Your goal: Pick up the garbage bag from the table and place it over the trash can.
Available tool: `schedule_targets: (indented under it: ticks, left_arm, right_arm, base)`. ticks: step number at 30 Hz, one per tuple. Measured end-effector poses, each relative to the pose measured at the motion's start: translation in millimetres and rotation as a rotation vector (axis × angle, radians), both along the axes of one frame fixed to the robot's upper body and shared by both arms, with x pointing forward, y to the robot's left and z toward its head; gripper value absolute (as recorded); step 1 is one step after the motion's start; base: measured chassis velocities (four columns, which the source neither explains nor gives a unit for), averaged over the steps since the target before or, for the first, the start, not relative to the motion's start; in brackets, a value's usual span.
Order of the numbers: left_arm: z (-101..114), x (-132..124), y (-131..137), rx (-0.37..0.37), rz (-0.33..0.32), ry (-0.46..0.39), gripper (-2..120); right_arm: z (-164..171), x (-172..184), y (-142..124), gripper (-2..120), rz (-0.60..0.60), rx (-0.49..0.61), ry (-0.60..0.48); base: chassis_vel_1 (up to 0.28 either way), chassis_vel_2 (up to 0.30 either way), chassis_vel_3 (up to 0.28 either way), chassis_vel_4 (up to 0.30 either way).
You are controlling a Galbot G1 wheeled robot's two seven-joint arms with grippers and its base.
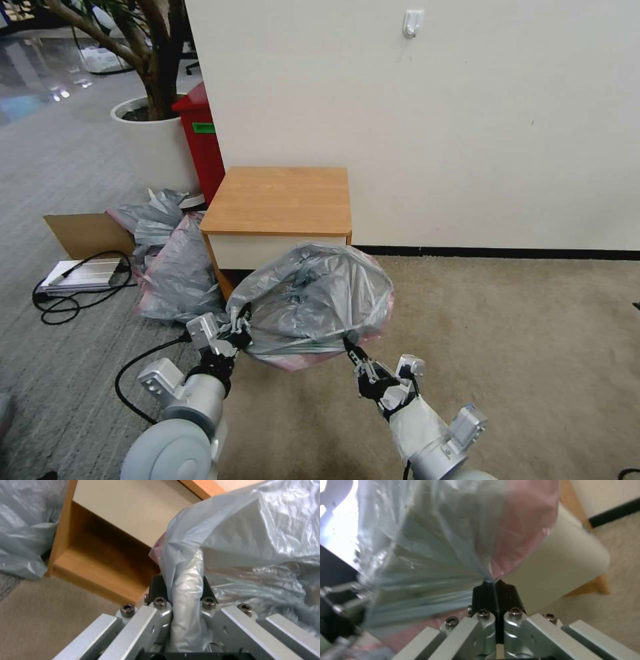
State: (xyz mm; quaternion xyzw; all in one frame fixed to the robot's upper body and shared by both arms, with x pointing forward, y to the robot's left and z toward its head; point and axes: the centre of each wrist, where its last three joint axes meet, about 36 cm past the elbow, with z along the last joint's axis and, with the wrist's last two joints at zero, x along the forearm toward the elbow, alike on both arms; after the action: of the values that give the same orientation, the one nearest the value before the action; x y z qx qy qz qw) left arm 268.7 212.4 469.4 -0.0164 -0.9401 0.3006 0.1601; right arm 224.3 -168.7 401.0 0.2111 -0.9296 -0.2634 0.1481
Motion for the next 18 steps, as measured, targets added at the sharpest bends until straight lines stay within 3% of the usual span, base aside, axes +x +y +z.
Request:
schedule_targets:
  ticks: [3, 5, 7, 13, 16, 18]
  left_arm:
    - [1, 0, 1, 0.003, 0.002, 0.021, 3]
    - [0, 0, 1, 0.005, 0.003, 0.026, 3]
    - [-1, 1, 3, 0.013, 0.008, 0.045, 3]
    - [-2, 3, 6, 0.021, 0.014, 0.06, 3]
    - [-5, 6, 9, 0.033, 0.019, 0.07, 3]
    - [-6, 7, 10, 0.037, 0.02, 0.072, 3]
  right_arm:
    - [-12, -6, -8, 17, 0.014, -0.24, -0.106]
    - [-13, -8, -9, 20, 0.019, -0.278, -0.122]
    - [-7, -18, -11, 32, 0.024, -0.378, -0.163]
    - [10, -27, -17, 48, 0.063, -0.474, -0.227]
    - [26, -32, -29, 64, 0.166, -0.537, -0.318]
    - [31, -32, -34, 67, 0.188, -0.55, -0.345]
  base:
    - [0.0, 0.0, 0.0, 0.0]
    - [0.0, 0.0, 0.0, 0.0]
    - [0.0, 0.0, 0.0, 0.0]
    - [0.0, 0.0, 0.0, 0.0]
    - [0.0, 0.0, 0.0, 0.0]
    - [0.0, 0.0, 0.0, 0.0]
